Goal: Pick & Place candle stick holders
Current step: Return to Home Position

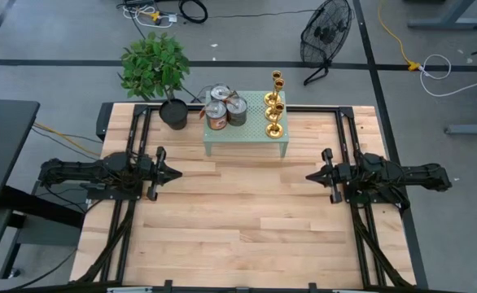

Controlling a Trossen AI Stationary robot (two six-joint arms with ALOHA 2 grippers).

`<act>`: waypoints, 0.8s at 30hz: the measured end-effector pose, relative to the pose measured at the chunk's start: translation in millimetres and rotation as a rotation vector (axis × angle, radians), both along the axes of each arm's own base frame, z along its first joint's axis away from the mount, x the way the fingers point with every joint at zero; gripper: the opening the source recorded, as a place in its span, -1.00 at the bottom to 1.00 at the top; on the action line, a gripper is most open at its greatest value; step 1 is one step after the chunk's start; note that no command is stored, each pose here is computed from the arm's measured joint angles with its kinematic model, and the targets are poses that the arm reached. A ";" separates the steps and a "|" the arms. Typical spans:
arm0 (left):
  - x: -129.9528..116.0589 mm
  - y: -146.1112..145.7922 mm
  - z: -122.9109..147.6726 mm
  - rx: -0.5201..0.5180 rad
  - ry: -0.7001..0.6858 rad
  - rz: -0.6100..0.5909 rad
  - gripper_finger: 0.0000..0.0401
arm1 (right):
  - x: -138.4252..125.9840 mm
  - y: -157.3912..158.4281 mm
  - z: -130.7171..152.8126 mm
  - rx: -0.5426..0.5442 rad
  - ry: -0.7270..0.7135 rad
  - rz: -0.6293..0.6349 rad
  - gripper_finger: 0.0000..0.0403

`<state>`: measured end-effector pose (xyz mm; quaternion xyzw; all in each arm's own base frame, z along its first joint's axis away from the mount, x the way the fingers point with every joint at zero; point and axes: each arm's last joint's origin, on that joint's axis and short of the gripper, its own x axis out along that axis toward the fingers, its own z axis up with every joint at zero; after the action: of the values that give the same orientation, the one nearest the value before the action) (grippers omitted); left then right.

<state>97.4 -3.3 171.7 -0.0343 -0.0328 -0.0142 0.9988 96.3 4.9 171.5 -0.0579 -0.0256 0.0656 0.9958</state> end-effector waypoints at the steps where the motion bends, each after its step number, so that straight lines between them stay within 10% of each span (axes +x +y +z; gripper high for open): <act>1: 0.0 0.0 0.0 0.000 0.000 0.000 -0.85 | 0.0 -0.2 -0.1 0.000 0.001 -0.006 -1.00; 24: 0.0 0.0 -0.1 0.000 0.000 0.000 -0.85 | 0.3 -2.8 -0.2 0.026 0.007 -0.033 -0.96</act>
<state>97.4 -3.3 171.6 -0.0342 -0.0326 -0.0142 0.9988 96.6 2.1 171.3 -0.0451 -0.0221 0.0492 0.9975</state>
